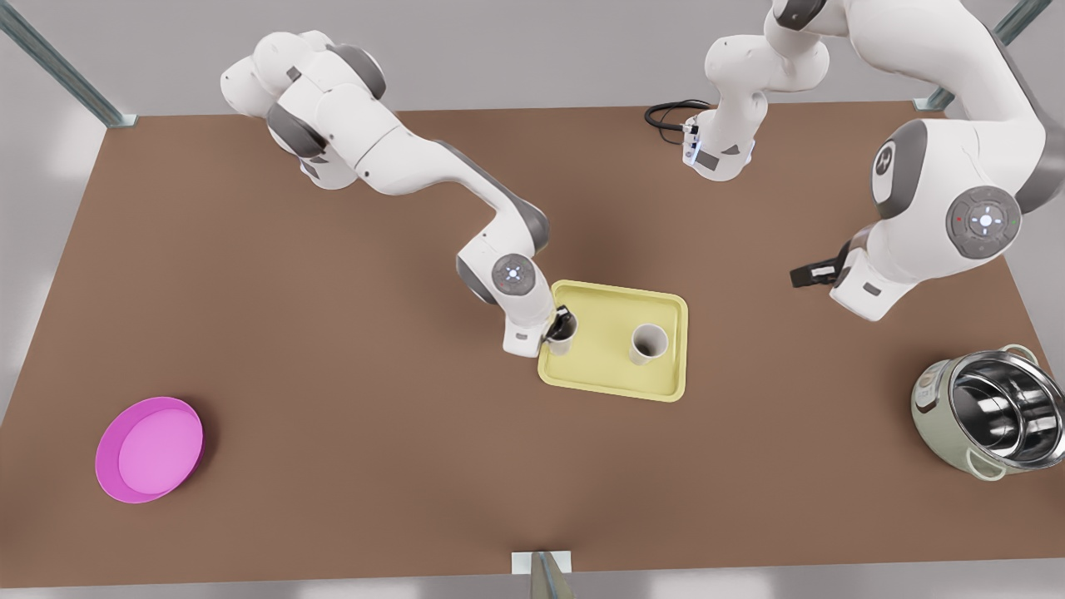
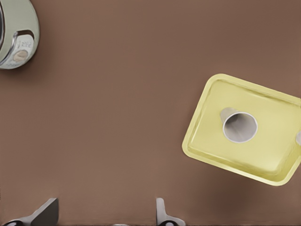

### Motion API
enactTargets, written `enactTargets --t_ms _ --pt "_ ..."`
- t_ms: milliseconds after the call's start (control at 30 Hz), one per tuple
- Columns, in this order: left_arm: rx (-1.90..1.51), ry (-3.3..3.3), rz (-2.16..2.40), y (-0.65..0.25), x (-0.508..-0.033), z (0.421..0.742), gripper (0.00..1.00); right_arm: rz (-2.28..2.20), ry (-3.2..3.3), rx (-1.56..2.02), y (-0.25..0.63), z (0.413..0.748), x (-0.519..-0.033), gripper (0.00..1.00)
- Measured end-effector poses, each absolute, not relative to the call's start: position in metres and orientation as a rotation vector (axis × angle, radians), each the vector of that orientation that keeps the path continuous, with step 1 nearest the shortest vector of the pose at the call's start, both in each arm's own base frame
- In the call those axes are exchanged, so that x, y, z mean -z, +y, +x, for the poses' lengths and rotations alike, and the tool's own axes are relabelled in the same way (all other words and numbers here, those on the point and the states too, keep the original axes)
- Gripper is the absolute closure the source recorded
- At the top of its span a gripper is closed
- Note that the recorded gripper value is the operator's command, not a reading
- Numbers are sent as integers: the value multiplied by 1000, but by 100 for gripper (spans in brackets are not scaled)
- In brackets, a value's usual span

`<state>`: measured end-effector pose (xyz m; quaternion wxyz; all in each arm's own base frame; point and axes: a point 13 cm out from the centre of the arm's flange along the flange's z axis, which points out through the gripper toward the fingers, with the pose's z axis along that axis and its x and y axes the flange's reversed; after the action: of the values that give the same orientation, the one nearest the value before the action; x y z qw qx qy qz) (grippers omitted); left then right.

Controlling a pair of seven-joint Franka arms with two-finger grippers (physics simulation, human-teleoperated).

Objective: Use both arms to respectively pick up the white IKEA cups from the middle-left and middle-right positions, then place the white IKEA cups onto the middle-middle tray, ensuring that the cups remain upright and do not tip over

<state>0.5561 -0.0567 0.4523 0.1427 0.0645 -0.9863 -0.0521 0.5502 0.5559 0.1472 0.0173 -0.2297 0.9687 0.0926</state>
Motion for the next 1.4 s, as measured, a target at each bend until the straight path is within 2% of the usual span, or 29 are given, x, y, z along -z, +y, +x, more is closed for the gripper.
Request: enactTargets --t_ms 167,400,433,500,533,833,933,1000,1067,1133,1200,1233,1267,1300,1400 --pt "121 -2758 76 -55 -451 535 0 -581 3053 -311 569 551 -138 79" --pt "102 -2706 -38 -54 -450 523 0 -456 3102 -323 582 543 -120 79" --pt "100 -2702 -49 -54 -450 523 0 -440 3109 -316 581 543 -117 61" --pt "95 -2695 -71 -53 -450 521 0 -412 3117 -302 578 542 -113 5" --pt "93 -2693 -81 -53 -450 521 0 -402 3119 -294 578 542 -112 0" --pt "78 -2681 -154 -53 -450 519 0 -314 3107 -281 575 550 -127 0" --pt "74 -2679 -171 -53 -450 519 0 -274 3086 -301 571 560 -161 0" --pt "72 -2678 -182 -53 -450 519 0 -226 3069 -309 556 576 -201 0" --pt "70 -2676 -191 -54 -450 519 0 -93 3088 -275 496 615 -221 0" --pt "68 -2675 -200 -54 -450 519 0 162 3166 -176 369 667 -202 0" --pt "67 -2674 -207 -54 -450 519 0 397 3216 -60 235 699 -186 0" --pt "66 -2674 -210 -54 -450 518 0 472 3198 23 172 712 -197 0" --pt "65 -2673 -212 -53 -450 518 0 516 3151 86 118 721 -239 0" --pt "64 -2672 -215 -53 -450 518 0 509 3110 118 92 717 -293 0" --pt "62 -2670 -223 -53 -450 518 0 401 3084 125 77 645 -426 0"
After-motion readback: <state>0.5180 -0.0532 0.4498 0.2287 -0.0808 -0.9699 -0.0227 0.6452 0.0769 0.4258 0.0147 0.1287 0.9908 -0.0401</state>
